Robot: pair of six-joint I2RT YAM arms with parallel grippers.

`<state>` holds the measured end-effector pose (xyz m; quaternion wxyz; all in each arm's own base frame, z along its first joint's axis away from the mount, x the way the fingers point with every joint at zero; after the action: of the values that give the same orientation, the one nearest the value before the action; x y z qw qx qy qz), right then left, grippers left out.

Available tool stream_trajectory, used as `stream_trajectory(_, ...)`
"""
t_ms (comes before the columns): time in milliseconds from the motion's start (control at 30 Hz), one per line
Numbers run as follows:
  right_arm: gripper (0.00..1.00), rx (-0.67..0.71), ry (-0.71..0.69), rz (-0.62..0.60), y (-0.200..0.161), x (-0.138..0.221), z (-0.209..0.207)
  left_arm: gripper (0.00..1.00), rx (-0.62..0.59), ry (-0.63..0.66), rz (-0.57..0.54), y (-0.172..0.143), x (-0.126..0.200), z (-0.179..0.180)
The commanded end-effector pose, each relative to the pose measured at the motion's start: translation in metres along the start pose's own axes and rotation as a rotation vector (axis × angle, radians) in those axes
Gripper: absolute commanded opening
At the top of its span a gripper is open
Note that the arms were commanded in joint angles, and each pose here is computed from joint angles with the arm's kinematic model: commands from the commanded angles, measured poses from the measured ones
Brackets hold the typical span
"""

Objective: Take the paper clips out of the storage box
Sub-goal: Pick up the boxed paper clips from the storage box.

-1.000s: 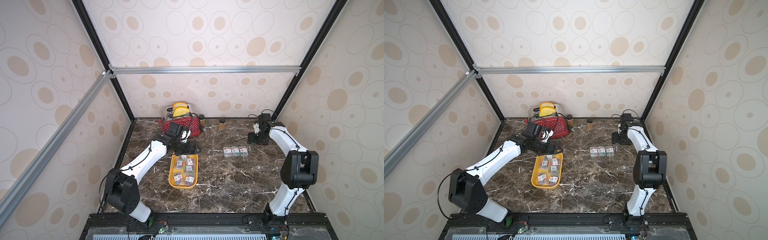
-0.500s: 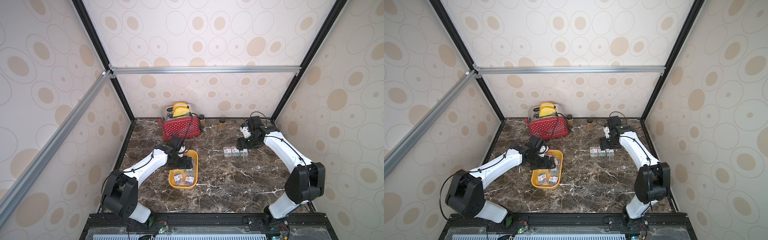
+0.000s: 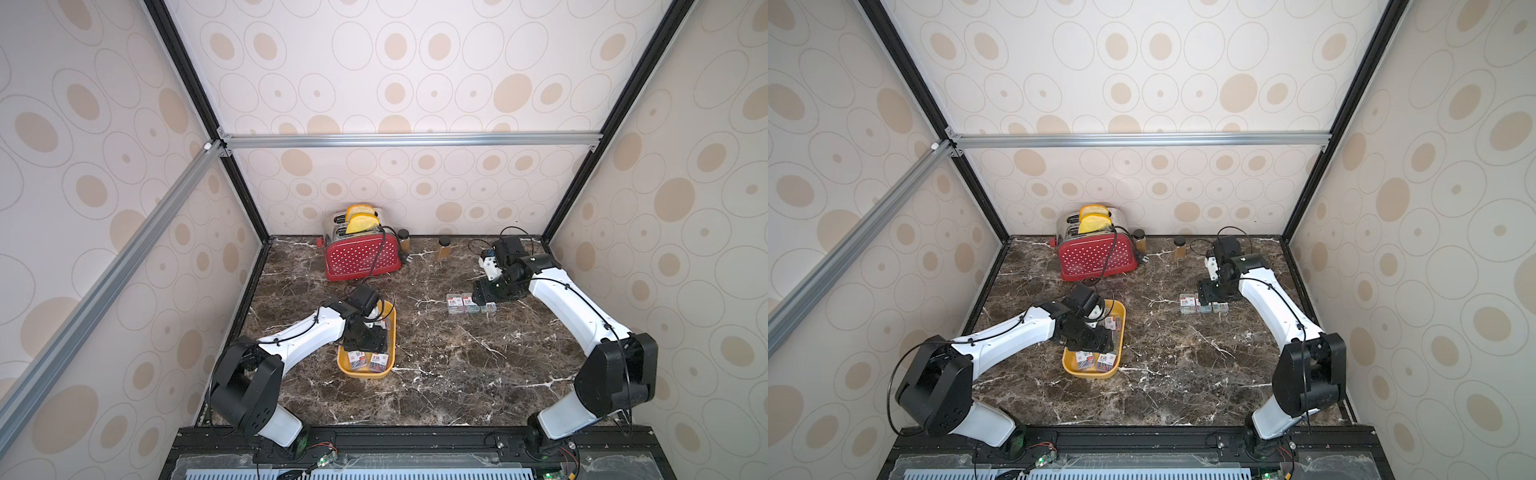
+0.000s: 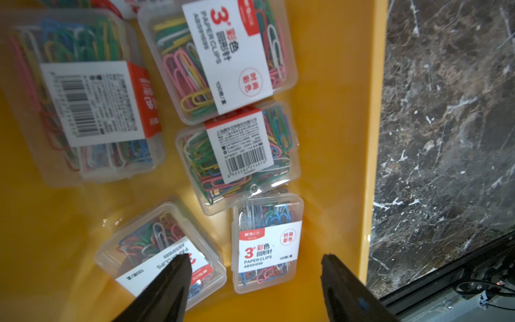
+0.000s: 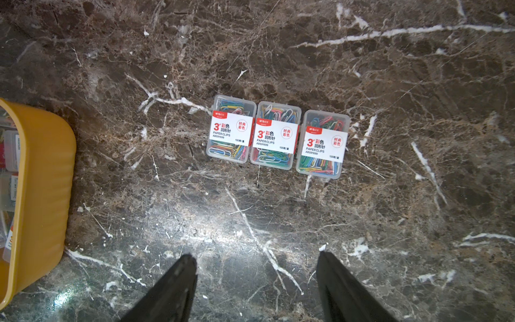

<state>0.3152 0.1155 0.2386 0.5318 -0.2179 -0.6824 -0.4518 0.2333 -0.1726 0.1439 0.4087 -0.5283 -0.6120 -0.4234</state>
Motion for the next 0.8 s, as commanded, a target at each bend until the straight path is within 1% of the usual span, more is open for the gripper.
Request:
stream_trajectory(0, 0.73, 0.005, -0.003, 0.001, -0.005, 0.007, 0.005, 0.75, -0.041, -0.005, 0.012, -0.002, -0.007, -0.007)
stream_trajectory(233, 0.73, 0.006, -0.002, 0.006, -0.006, 0.007, 0.008, 0.75, -0.051, 0.017, 0.055, -0.011, -0.023, -0.002)
stream_trajectory(433, 0.73, 0.008, -0.001, 0.008, -0.006, 0.006, 0.011, 0.8, -0.065, 0.043, 0.086, -0.015, -0.032, 0.003)
stream_trajectory(567, 0.73, 0.013, -0.002, 0.004, -0.003, 0.006, 0.013, 0.83, -0.077, 0.035, 0.079, -0.011, -0.041, 0.0)
stream_trajectory(667, 0.73, 0.018, -0.002, 0.002, -0.001, 0.006, 0.015, 0.81, -0.07, 0.051, 0.087, -0.012, -0.046, 0.002)
stream_trajectory(767, 0.73, 0.021, -0.002, -0.001, 0.001, 0.007, 0.017, 0.76, -0.054, 0.069, 0.098, -0.012, -0.05, 0.003)
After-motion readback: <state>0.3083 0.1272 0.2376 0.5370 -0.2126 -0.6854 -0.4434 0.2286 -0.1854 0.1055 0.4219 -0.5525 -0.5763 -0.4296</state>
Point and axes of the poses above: each gripper's point midway between its finger pads, its own x axis back along the fingers, its own z axis along the line the jaws close on, y = z × x, the point moved 8 cm from there along x, back along the fingers, and after that the axes turned 15 degrees about x, right-handed, at the moved point
